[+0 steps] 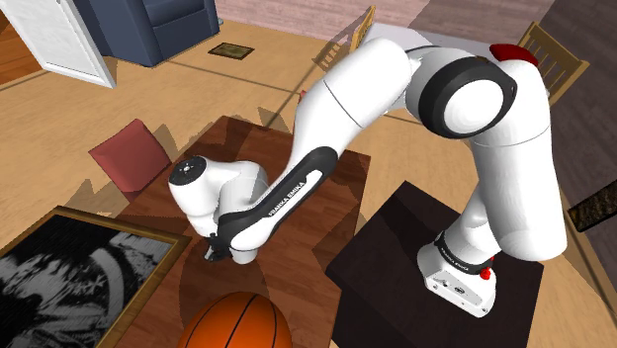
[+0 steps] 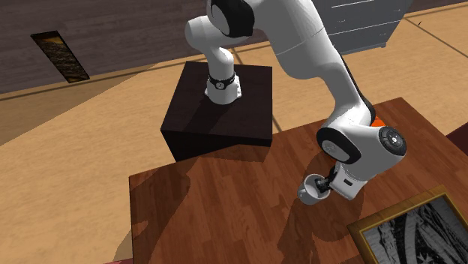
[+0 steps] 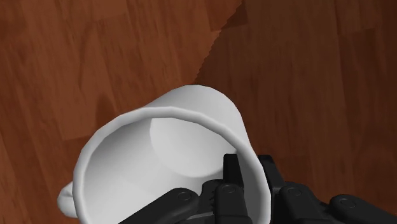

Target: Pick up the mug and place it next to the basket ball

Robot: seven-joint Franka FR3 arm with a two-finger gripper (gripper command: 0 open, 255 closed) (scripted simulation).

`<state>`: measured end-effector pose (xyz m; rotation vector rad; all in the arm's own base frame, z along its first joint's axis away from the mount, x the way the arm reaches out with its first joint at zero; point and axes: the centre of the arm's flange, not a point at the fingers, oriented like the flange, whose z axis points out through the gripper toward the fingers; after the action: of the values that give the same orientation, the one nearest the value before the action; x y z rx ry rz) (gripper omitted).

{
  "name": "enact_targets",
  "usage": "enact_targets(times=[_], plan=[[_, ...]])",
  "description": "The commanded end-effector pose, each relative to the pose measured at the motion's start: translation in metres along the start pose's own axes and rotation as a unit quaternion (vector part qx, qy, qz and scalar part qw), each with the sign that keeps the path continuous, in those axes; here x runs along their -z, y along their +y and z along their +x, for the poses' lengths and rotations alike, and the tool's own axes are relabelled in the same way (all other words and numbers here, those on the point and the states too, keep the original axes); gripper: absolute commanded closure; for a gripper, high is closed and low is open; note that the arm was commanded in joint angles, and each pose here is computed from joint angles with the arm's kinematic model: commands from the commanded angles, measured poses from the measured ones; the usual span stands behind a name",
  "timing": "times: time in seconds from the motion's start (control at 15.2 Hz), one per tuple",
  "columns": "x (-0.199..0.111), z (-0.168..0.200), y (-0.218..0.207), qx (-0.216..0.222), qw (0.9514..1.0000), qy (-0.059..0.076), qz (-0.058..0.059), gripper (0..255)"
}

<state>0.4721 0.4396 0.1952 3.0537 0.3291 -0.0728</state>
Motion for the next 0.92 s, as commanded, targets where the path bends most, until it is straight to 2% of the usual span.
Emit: enact_targets(times=[0.0, 0.53, 0.59, 0.86], plan=[[-0.0119, 0.0009, -0.001, 0.0, 1.0, 0.0, 0.0, 255], [-0.0119, 0.0009, -0.001, 0.0, 1.0, 0.0, 0.0, 255], [-0.0119, 0.0009, -0.001, 0.0, 1.0, 0.0, 0.0, 0], [-0.0119, 0.0008, -0.001, 0.0, 1.0, 0.0, 0.0, 0]])
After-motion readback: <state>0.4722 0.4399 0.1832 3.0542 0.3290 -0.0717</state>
